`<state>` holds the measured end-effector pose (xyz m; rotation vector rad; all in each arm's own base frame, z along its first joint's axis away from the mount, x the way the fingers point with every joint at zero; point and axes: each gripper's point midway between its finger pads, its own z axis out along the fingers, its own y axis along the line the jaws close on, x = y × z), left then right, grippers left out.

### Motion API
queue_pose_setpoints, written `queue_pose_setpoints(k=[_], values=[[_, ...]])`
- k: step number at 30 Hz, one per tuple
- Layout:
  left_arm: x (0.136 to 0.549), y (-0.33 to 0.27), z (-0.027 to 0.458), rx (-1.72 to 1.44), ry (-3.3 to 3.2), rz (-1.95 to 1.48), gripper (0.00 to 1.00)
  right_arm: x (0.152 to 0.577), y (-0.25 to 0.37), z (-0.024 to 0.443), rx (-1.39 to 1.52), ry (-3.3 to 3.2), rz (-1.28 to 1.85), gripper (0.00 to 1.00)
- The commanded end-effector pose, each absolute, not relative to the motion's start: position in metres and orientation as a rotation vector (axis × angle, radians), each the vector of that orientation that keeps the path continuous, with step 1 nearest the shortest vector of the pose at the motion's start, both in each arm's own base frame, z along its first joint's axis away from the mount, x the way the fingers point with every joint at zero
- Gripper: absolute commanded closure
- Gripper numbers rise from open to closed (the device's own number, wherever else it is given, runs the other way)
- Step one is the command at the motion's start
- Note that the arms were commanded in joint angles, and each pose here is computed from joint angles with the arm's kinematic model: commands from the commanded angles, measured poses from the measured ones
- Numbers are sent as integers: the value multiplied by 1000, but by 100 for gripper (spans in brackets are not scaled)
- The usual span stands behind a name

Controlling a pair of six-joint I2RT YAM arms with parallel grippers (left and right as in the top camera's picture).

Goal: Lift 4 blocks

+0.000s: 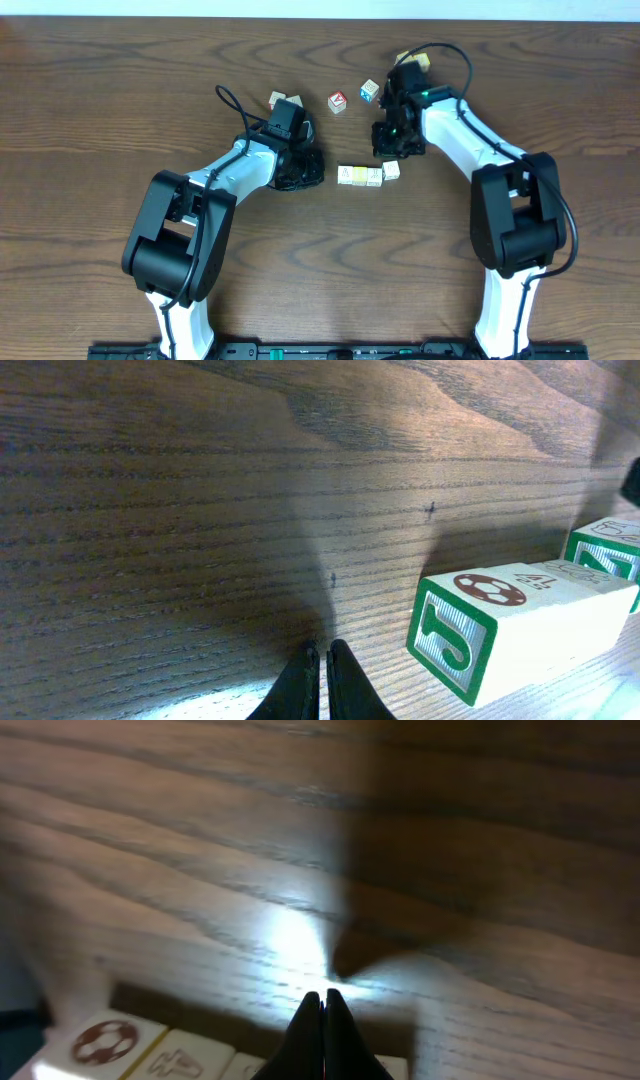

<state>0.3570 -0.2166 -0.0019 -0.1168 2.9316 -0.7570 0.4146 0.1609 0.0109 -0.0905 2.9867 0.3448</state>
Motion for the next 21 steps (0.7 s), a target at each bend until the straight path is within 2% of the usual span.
queue_pose_setpoints(k=[1,21], values=[[337,-186,-39,-149,3031,-535,92,419,154,10,-55,2979,272,99],[337,-186,-39,-149,3031,-535,92,402,145,7,-12,3052,225,99]])
